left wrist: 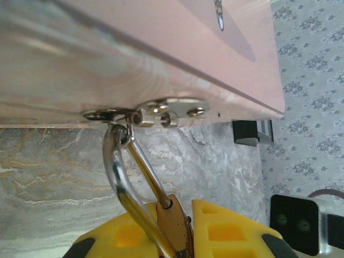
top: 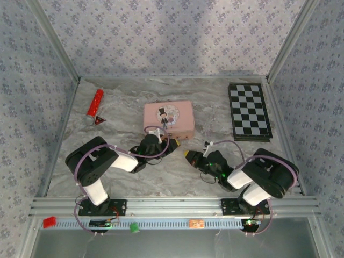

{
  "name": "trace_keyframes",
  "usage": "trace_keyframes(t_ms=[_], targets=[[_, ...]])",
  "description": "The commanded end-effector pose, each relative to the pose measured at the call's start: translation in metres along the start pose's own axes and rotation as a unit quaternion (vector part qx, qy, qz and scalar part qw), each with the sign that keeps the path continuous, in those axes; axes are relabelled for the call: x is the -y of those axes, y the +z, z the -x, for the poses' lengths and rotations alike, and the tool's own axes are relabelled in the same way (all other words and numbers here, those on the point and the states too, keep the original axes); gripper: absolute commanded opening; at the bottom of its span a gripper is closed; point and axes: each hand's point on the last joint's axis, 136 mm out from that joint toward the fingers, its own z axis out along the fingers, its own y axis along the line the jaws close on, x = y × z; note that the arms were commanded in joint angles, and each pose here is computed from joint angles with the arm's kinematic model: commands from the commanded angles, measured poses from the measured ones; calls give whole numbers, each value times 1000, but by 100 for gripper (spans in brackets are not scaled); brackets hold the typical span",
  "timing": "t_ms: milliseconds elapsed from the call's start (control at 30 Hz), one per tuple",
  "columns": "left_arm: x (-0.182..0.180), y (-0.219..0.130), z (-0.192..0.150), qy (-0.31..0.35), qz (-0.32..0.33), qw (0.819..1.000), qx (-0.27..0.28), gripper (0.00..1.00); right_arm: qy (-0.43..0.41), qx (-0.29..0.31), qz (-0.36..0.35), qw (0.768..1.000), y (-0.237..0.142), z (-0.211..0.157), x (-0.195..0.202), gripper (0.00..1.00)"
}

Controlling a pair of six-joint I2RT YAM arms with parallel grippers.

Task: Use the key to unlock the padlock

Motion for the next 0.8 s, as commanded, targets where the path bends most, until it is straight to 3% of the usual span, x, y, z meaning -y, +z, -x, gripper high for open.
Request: trace_keyframes(t_ms=[0,767], targets=[[-7,-3,-25,-105,-6,993,-57,9,15,2,65,998,7,6,-30,0],[7,-9,1,-135,-64,988,-26,7,13,-1,121,993,5,27,-61,0]])
